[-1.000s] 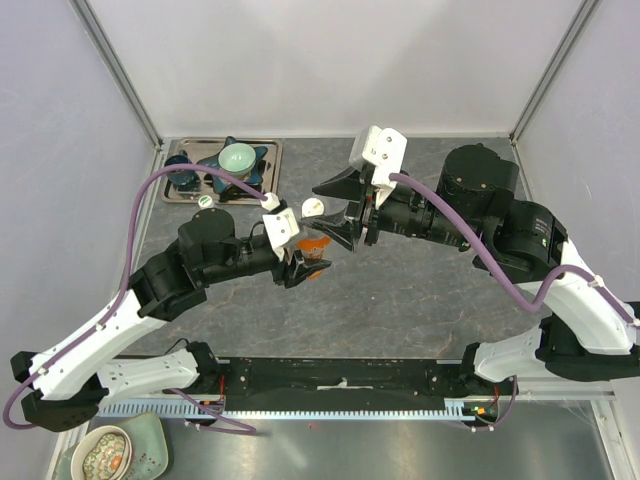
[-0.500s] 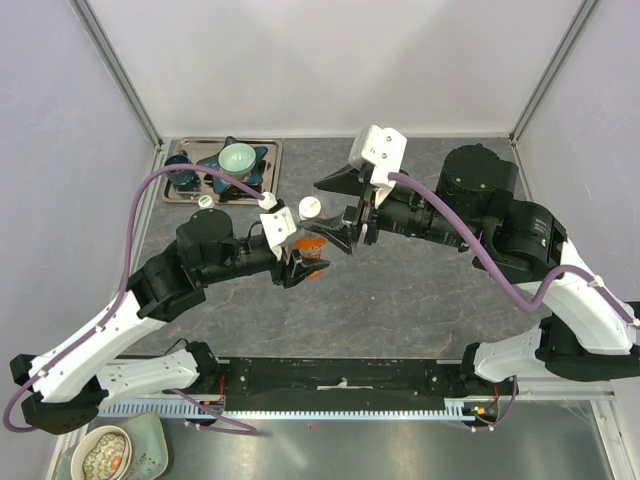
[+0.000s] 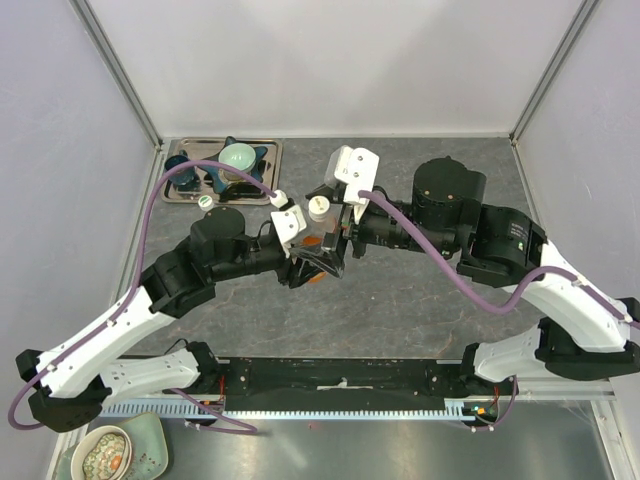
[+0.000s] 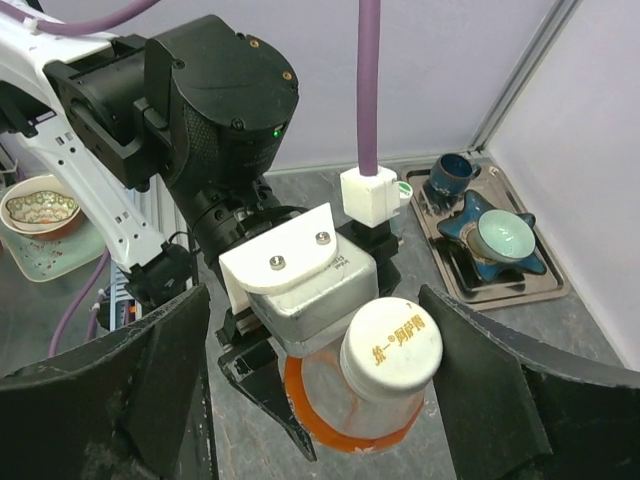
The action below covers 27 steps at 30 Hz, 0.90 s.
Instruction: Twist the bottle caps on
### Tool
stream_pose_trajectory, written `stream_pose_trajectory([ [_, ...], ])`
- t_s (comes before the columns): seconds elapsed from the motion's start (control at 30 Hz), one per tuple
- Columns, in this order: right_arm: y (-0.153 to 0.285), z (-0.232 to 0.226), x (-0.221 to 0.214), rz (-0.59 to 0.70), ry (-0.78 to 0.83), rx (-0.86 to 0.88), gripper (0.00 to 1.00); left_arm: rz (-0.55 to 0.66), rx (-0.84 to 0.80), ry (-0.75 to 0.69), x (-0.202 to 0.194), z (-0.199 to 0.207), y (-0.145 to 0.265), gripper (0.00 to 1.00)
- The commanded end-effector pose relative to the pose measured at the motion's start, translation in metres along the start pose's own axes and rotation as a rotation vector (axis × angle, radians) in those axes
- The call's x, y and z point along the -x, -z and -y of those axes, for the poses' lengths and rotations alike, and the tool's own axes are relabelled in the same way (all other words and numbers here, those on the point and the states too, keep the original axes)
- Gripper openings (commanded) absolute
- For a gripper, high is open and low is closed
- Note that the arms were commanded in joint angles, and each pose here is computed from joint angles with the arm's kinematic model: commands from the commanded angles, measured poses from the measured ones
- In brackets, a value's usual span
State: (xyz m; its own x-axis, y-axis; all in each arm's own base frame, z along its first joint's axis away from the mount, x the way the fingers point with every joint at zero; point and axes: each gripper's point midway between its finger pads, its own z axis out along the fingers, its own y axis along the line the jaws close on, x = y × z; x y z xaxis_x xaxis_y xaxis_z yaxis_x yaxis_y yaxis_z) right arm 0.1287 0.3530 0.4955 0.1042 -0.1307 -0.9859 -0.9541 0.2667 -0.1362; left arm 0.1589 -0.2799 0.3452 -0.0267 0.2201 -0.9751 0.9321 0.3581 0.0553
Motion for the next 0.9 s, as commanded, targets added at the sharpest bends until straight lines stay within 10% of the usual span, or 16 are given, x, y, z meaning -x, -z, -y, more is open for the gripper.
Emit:
stream_pose_trajectory([
  [0.0,0.011,-0.013,-0.013,-0.041,-0.032,0.037,0.92,0.096,0.028,0.031,0.026,-0.006,0.002,0.02],
  [0.87,0.053,0.02,-0.012,-0.03,0.012,-0.154,0.96,0.124,0.031,0.045,0.03,-0.008,0.016,0.02],
])
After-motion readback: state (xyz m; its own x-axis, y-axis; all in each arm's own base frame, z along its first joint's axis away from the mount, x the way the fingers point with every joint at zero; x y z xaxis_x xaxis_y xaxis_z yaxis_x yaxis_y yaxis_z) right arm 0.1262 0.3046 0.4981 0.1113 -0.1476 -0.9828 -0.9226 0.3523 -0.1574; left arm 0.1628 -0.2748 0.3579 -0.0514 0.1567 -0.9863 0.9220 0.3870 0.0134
